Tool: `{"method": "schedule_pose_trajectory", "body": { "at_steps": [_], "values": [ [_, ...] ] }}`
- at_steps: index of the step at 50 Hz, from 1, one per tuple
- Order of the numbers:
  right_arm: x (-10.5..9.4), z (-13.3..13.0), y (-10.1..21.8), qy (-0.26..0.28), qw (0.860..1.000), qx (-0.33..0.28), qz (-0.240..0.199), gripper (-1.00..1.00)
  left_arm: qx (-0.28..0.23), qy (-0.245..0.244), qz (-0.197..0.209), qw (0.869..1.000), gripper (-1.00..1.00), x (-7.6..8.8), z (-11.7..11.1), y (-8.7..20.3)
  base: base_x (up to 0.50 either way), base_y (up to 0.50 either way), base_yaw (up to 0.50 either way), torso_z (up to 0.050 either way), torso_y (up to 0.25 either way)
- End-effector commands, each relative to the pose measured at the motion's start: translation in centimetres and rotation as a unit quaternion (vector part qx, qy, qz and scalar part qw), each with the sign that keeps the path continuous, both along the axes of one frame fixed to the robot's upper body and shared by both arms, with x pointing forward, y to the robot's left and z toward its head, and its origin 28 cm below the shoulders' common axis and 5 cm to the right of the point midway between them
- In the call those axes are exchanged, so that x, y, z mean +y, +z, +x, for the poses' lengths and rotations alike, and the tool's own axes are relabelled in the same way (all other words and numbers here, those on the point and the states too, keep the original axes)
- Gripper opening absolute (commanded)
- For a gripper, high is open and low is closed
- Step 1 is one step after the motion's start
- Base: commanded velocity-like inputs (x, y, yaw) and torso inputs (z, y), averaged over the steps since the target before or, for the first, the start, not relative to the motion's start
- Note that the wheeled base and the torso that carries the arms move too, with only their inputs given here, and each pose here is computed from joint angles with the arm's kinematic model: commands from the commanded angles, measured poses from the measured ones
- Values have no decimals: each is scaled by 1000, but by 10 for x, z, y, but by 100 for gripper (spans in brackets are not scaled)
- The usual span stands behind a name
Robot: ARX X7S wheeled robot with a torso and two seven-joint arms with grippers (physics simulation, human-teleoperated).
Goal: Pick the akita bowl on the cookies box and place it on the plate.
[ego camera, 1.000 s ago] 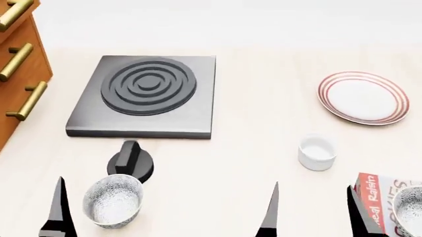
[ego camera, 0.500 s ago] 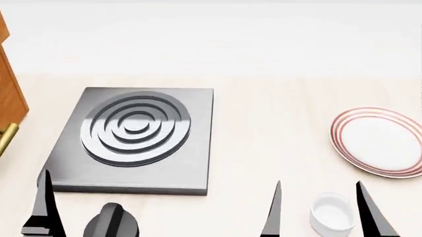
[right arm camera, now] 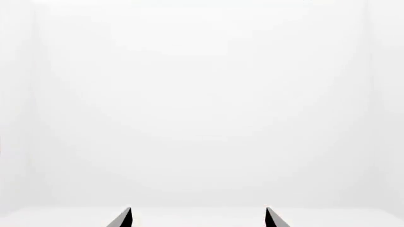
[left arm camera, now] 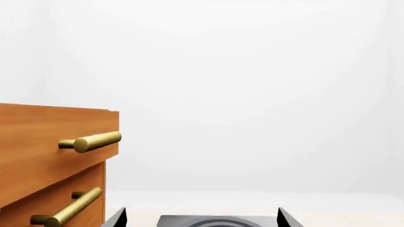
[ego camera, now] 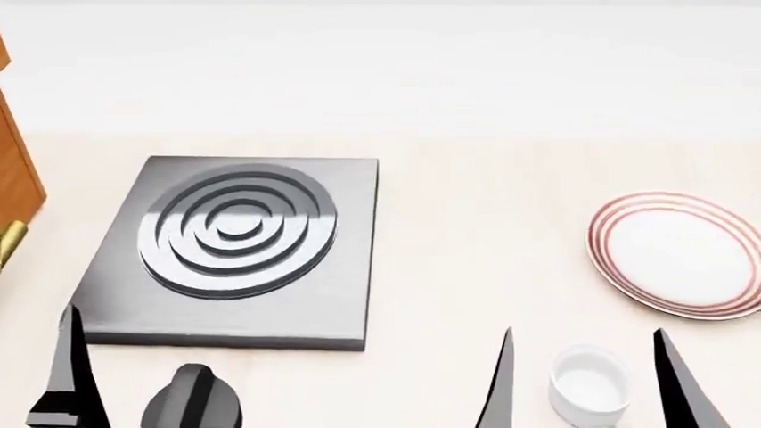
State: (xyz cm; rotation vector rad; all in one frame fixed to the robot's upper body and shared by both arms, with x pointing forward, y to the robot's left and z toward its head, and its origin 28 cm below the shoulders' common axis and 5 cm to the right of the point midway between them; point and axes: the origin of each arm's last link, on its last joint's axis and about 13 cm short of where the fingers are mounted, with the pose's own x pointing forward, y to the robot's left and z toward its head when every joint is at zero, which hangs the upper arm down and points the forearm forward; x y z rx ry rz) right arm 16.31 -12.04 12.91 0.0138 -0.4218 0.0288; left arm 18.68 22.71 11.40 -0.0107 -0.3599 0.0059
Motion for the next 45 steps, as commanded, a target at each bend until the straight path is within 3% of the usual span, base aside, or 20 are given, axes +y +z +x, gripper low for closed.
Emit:
{"method": "schedule_pose_trajectory", "body": {
  "at_steps": [1,45],
  "values": [
    [-2,0,0,-6,1000,-3,4,100,0,0,-2,1000,100,0,-1,0,-227,-500,0,0,0],
    [-4,-2,2,-3,1000,-13,-13,100,0,-3,-4,1000,100,0,-1,1,-182,-500,0,0,0]
  ]
}}
